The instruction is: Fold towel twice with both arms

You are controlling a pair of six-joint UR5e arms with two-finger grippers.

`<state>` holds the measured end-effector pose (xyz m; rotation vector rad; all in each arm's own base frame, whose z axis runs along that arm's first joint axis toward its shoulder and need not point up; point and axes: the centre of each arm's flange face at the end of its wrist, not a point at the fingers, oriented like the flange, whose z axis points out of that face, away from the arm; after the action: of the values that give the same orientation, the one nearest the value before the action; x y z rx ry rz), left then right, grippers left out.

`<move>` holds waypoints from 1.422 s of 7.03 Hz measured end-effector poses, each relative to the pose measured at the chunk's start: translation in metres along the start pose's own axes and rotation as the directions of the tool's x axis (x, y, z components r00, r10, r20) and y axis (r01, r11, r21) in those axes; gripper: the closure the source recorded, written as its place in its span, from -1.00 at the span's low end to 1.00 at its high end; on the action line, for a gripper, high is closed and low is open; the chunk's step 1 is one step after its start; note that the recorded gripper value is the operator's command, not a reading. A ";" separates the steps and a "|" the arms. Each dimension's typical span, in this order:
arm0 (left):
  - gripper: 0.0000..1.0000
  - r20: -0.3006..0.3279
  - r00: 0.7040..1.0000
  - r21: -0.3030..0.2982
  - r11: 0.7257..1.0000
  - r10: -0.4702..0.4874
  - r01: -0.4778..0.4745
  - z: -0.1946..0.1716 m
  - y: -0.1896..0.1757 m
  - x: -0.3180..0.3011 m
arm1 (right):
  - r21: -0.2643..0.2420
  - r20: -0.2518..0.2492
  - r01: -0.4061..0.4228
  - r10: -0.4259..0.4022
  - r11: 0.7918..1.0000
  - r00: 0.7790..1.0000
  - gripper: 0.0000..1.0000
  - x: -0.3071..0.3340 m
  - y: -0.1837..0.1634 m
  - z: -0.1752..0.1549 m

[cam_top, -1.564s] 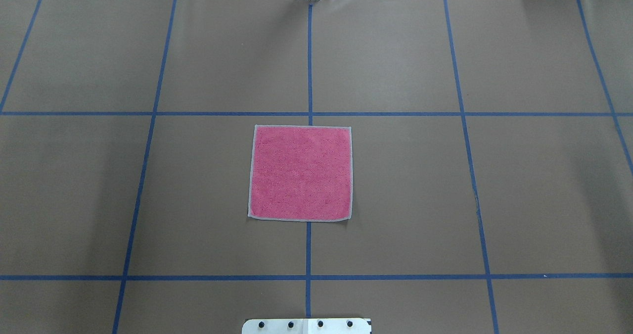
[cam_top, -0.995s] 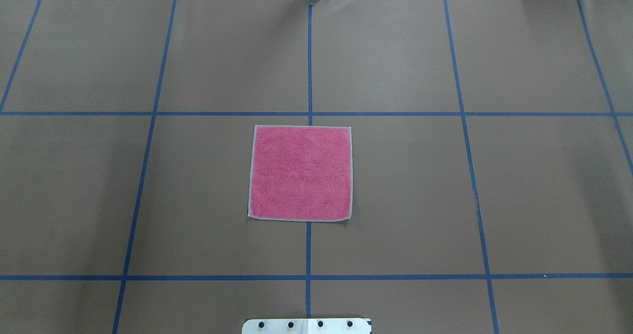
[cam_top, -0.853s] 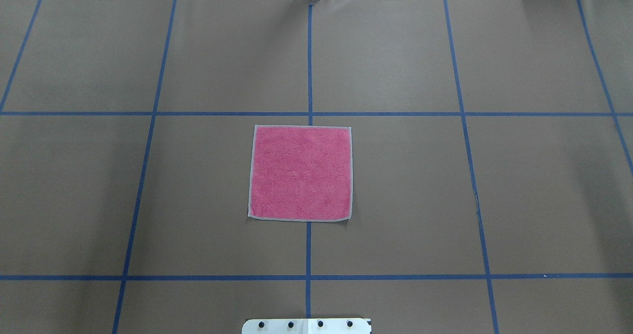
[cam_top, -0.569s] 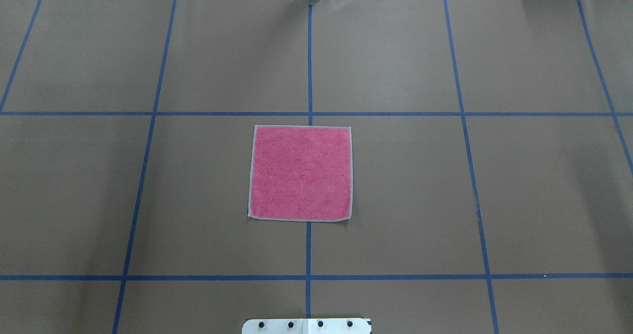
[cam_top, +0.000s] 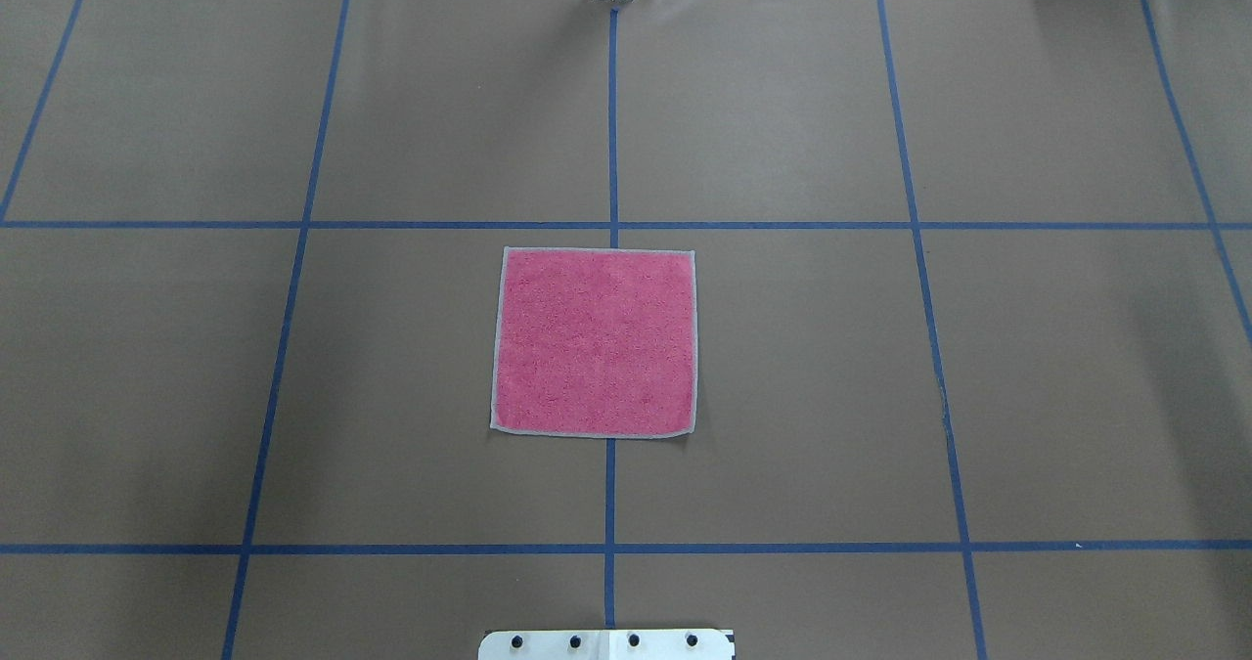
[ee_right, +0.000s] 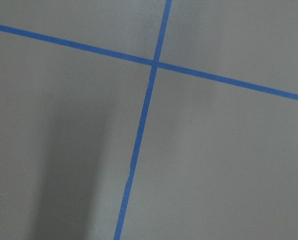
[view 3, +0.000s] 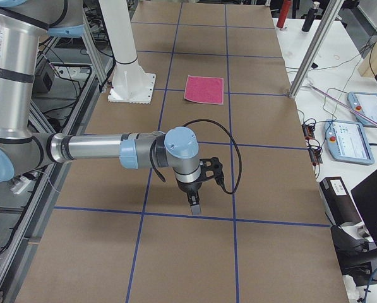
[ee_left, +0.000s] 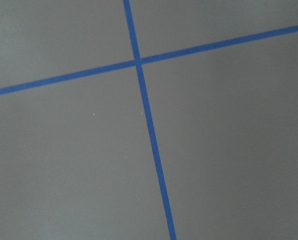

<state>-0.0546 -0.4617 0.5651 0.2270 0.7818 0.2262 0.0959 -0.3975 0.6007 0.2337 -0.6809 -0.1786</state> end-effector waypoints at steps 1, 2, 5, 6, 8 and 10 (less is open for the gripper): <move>-1.00 0.010 0.999 0.062 0.997 0.052 -0.053 -0.017 -0.035 0.012 | 0.034 -0.002 0.002 -0.002 0.999 1.000 -1.00 -0.001 -0.007 -0.003; -1.00 0.015 0.996 0.098 0.991 0.088 -0.089 -0.027 -0.063 0.027 | 0.063 0.004 -0.038 0.038 0.997 0.999 -1.00 -0.004 -0.013 -0.006; -1.00 -0.022 0.994 0.155 0.983 0.104 -0.099 -0.027 -0.109 0.092 | 0.157 0.094 -0.089 0.075 0.984 0.993 -1.00 -0.021 -0.028 -0.007; -1.00 -0.050 0.992 0.172 0.980 0.115 -0.105 -0.015 -0.117 0.121 | 0.162 0.123 -0.087 0.068 0.983 0.990 -1.00 -0.035 -0.034 -0.001; -1.00 -0.148 0.985 0.169 0.983 0.090 -0.064 0.028 -0.125 0.201 | 0.153 0.186 -0.170 0.141 0.973 0.972 -1.00 -0.075 -0.049 0.012; -1.00 -0.225 0.974 0.157 0.985 -0.031 0.067 0.059 -0.124 0.280 | 0.131 0.253 -0.307 0.268 0.943 0.930 -1.00 -0.137 -0.064 0.022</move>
<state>0.1947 -0.5066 0.3830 0.3410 1.0282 0.1416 -0.0279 -0.4294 0.5179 0.2739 -0.9569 0.1385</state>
